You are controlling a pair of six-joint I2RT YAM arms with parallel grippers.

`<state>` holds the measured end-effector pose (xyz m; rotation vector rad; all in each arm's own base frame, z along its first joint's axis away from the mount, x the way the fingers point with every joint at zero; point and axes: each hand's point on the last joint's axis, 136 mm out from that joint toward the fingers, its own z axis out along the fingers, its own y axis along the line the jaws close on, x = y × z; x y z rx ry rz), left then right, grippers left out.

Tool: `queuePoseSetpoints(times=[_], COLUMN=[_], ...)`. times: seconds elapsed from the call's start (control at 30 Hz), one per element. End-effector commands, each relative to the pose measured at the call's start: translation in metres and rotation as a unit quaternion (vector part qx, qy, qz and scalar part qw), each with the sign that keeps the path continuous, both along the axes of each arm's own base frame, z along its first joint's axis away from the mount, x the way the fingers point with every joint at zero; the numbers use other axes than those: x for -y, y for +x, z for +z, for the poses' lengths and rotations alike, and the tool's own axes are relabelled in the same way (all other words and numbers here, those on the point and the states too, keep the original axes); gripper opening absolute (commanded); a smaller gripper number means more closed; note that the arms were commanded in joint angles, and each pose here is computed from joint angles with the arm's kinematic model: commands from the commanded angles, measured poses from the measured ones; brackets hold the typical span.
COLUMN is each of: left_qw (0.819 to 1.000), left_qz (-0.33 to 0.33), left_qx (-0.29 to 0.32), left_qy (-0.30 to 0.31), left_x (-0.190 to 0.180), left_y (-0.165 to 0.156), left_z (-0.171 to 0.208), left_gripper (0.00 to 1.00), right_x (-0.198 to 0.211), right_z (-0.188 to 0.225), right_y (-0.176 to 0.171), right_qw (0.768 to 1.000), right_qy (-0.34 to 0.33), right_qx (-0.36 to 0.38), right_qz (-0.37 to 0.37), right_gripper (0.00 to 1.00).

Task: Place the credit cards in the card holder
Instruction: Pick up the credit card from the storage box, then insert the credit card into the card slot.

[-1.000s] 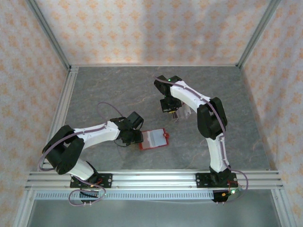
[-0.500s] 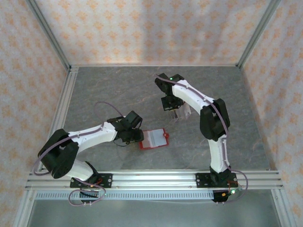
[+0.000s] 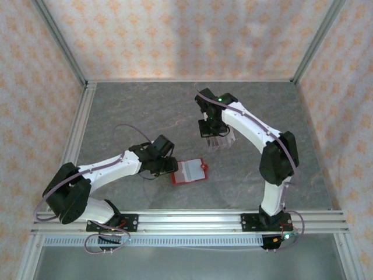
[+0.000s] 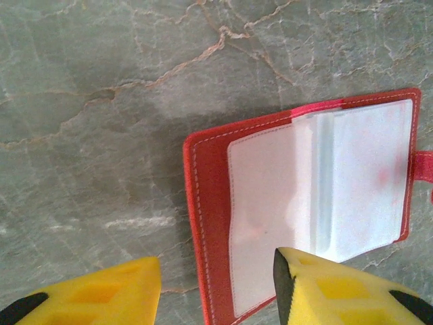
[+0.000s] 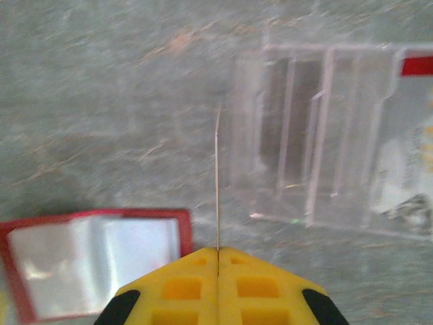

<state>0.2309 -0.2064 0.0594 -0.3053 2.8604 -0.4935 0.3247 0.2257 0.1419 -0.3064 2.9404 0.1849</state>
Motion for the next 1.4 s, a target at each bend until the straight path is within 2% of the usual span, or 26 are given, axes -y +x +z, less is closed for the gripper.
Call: queuePoseSetpoints(times=[0.0,0.2,0.37,0.73,1.37], left_qw=[1.0,0.999,0.998,0.994,0.989], left_qz=[-0.012,-0.026,-0.03,-0.032,-0.038], left_qx=[-0.007,-0.023,-0.037,-0.064,-0.084], left_qy=[0.012,0.034,0.048,0.084,0.119], left_x=[0.007,0.01,0.008,-0.007,-0.02], left_y=[0.003,0.007,0.004,-0.01,-0.023], left_z=[-0.001,-0.012,-0.023,-0.046,-0.06], left_gripper=[0.46,0.43,0.39,0.35,0.29], right_x=[-0.028,-0.053,-0.06,-0.062,-0.066], right_z=[0.011,0.013,0.001,-0.034,-0.068], right_y=[-0.014,-0.038,-0.053,-0.073,-0.079], right_qw=[0.995,0.981,0.971,0.962,0.951], right_qy=[0.095,0.191,0.237,0.272,0.307], right_qx=[-0.002,-0.003,-0.012,-0.024,-0.031], right_qz=[0.006,0.021,0.02,0.02,0.008], right_gripper=[0.0,0.0,0.0,0.0,0.0])
